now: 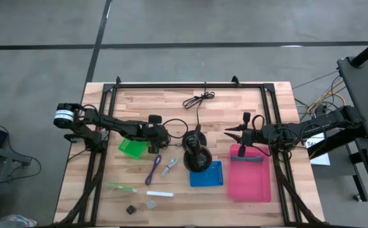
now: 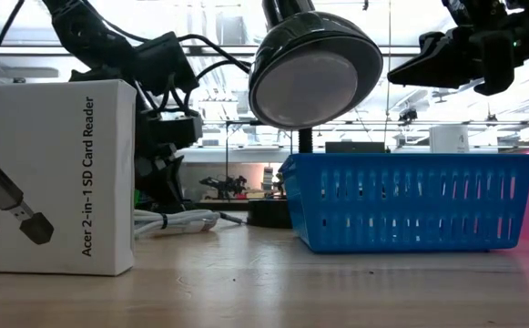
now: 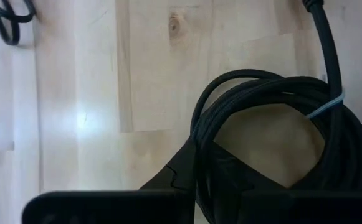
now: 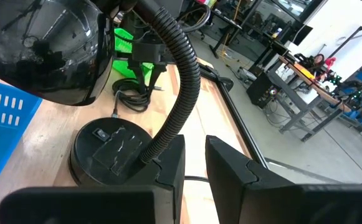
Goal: Pick and place items into bin
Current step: Put the black charger cable into the pink bin
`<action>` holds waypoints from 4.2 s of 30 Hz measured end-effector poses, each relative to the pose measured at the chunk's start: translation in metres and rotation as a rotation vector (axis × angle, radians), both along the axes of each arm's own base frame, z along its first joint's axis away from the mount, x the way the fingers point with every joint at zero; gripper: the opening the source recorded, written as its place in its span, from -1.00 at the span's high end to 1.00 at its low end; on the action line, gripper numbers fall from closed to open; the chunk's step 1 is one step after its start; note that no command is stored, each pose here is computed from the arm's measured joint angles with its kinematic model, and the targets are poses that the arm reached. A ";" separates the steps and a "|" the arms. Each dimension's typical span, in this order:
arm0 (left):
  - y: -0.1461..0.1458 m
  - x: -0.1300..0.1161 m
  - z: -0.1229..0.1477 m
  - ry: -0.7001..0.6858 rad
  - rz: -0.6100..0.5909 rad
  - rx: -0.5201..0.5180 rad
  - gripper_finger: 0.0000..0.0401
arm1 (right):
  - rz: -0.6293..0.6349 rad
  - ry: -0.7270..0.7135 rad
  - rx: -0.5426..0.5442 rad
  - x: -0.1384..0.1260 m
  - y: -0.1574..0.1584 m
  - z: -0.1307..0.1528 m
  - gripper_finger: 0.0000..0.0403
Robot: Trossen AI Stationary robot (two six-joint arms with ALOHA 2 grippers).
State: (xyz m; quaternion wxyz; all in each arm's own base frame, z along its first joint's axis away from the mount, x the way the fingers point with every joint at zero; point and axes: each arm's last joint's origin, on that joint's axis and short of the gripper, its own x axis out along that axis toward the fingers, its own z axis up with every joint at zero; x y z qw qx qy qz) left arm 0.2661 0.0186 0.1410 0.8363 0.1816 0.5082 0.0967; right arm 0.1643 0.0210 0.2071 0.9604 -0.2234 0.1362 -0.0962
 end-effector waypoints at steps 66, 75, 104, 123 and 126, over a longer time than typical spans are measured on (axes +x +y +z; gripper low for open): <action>0.007 -0.054 0.100 -0.286 0.247 0.277 0.94 | 0.000 0.005 -0.001 0.000 0.000 -0.002 0.74; 0.007 -0.047 0.110 -0.392 0.242 0.309 0.94 | -0.002 -0.005 0.009 0.000 0.000 -0.001 0.74; 0.008 -0.042 0.147 -0.640 0.221 0.416 0.94 | -0.024 -0.344 0.043 0.007 -0.003 0.057 0.58; 0.007 -0.039 0.158 -0.707 0.158 0.468 0.94 | 0.007 -0.416 0.111 0.012 -0.032 0.076 0.26; 0.007 -0.039 0.159 -0.714 0.147 0.462 0.94 | 0.028 -0.406 0.127 0.020 -0.037 0.079 0.25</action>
